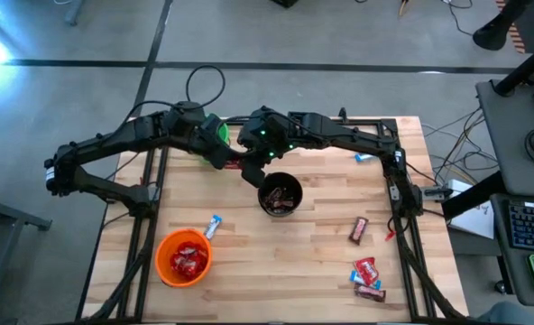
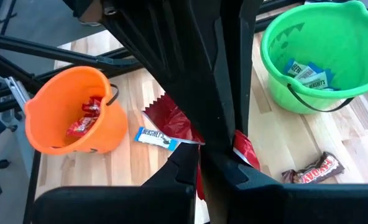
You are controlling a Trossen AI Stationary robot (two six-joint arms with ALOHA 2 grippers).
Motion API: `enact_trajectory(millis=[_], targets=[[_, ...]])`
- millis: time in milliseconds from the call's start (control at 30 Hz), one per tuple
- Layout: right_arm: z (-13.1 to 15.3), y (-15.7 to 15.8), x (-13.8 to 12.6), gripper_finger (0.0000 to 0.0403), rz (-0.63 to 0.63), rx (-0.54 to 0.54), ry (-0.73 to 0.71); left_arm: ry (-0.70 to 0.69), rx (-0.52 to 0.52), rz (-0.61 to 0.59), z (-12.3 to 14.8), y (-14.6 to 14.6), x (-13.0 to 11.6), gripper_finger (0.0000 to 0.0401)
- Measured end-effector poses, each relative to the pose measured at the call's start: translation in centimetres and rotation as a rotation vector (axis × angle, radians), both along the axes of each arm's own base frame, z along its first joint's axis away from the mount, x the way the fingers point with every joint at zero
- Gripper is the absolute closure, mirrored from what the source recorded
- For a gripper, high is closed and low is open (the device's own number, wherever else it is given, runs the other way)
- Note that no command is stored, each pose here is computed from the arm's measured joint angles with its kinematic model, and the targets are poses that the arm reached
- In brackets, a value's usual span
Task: Sort candy
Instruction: Put the top red candy pack into the orange bucket
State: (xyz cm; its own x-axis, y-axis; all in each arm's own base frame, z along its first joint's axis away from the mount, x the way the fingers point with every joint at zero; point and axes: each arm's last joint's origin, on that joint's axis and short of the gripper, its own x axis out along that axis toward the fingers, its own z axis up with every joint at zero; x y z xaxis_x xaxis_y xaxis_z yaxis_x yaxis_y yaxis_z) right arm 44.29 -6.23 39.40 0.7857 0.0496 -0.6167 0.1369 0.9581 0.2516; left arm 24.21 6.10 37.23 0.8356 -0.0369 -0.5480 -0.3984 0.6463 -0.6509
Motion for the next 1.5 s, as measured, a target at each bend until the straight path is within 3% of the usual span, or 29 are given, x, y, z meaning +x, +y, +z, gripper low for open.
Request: enact_trajectory(millis=[700, 1500], targets=[[0.2, 0.1, 0.1, 0.0387, 0.024, -0.005, -0.020, -0.023, 0.065, -0.020, 0.7, -0.3, -1.1, 0.0401], [1.3, 0.8, -0.9, 0.0248, 0.047, -0.025, -0.028, 0.020, 0.087, -0.048, 0.6, -0.6, -1.9, 0.0401]])
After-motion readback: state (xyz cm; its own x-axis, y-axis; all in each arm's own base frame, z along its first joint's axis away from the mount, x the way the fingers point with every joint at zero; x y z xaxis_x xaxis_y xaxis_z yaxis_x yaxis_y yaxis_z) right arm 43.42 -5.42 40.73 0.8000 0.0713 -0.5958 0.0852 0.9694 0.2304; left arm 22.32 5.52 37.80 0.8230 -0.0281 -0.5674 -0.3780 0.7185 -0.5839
